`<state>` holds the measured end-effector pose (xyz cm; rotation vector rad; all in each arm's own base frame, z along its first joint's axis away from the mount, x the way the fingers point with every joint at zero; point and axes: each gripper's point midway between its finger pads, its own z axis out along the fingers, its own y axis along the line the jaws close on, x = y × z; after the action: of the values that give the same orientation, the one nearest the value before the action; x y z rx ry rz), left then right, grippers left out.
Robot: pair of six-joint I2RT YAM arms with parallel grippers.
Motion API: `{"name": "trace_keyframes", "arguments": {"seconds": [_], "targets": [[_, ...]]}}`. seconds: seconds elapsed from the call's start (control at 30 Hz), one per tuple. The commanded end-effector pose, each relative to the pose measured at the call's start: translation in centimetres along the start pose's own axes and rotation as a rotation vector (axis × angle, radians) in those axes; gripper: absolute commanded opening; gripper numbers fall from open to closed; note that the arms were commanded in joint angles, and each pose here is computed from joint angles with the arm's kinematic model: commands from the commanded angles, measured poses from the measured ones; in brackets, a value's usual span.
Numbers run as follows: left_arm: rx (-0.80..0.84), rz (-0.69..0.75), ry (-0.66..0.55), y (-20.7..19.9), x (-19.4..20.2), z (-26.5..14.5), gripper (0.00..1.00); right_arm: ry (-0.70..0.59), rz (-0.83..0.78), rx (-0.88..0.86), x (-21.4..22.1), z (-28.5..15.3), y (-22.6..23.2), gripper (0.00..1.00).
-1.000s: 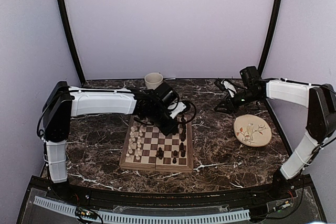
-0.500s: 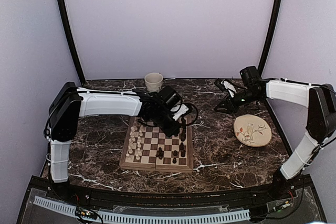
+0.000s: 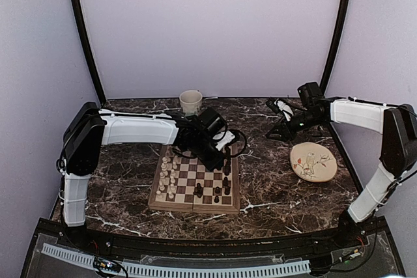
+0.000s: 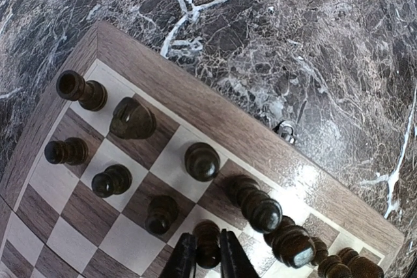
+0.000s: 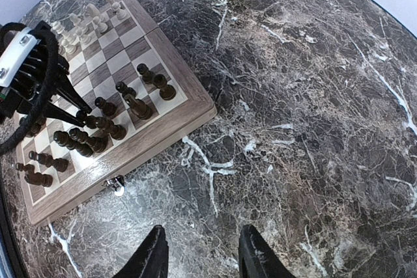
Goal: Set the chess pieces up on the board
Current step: Place the pawn on d7, then pick up the rook from the chessboard.
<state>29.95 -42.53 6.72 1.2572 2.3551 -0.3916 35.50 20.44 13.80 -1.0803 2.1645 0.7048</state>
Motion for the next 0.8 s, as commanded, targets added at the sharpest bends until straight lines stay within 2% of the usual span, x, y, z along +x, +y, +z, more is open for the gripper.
{"name": "trace_keyframes", "arguments": {"seconds": [0.0, 0.3, 0.4, 0.47, 0.6, 0.77], "targets": [[0.018, 0.011, 0.002, -0.6, -0.6, -0.7, 0.18, -0.020, -0.025, 0.009, -0.9, -0.5, -0.2, 0.37], [0.003, 0.000, -0.020, -0.6, -1.3, -2.9, 0.24, -0.022, -0.023, 0.008, -1.0, -0.6, -0.1, 0.37], [-0.010, -0.013, -0.013, -0.5, -0.8, -4.4, 0.25, -0.008, -0.022, 0.013, -0.7, -0.7, 0.0, 0.37], [-0.032, -0.019, -0.025, -0.2, -0.2, -5.8, 0.25, -0.024, -0.045, 0.024, -2.0, -1.3, -0.3, 0.37], [-0.091, -0.039, -0.072, 0.6, 0.9, -9.4, 0.30, -0.073, -0.093, 0.009, -4.6, -3.2, 1.5, 0.36], [-0.159, -0.074, -0.114, 1.6, 3.4, -13.2, 0.33, -0.012, -0.226, -0.033, -6.6, -2.2, 5.9, 0.34]]}}
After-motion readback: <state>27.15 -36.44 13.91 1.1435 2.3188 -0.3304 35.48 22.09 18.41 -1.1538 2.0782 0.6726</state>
